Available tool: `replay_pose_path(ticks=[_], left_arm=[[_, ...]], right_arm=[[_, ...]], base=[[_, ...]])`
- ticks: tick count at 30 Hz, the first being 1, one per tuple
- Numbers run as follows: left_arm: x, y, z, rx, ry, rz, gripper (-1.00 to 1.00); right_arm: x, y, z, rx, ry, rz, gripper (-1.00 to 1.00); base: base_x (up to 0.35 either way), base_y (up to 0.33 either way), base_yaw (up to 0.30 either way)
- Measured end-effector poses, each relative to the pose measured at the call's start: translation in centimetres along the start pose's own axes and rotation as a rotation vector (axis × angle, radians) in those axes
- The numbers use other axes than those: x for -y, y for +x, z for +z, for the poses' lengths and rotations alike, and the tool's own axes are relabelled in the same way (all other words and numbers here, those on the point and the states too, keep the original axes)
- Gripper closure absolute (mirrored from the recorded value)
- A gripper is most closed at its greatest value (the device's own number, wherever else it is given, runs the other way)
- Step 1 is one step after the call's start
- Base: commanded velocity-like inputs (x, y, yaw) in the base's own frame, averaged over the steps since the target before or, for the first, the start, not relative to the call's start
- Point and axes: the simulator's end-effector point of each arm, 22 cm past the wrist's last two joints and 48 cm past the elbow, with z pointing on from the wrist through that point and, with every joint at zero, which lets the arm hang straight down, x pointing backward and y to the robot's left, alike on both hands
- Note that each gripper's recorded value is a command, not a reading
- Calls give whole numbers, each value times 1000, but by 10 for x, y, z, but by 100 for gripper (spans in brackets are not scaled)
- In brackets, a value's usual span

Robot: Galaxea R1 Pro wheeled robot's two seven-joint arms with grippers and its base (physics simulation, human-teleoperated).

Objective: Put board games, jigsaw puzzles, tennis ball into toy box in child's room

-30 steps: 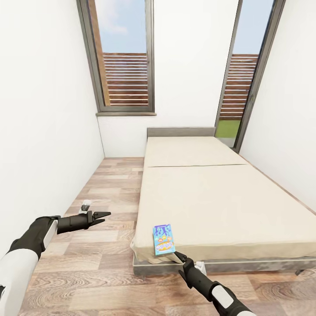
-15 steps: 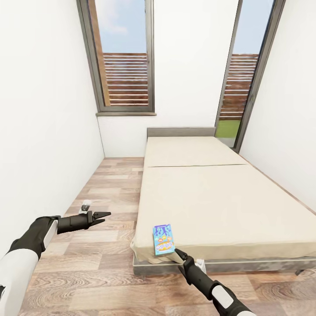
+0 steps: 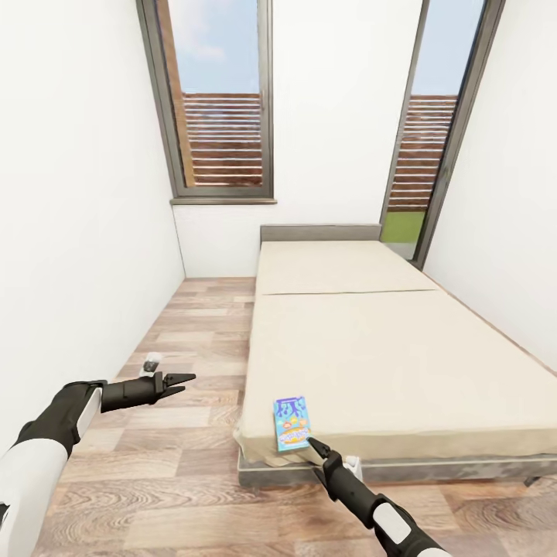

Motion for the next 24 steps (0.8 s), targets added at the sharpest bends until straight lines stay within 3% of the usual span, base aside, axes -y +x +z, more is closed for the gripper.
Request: replay_pose_path(ticks=[24], left_arm=[[0,0,0,0,0,1,-100]], right_arm=[[0,0,0,0,1,-2,-100]], base=[[30,32,0]])
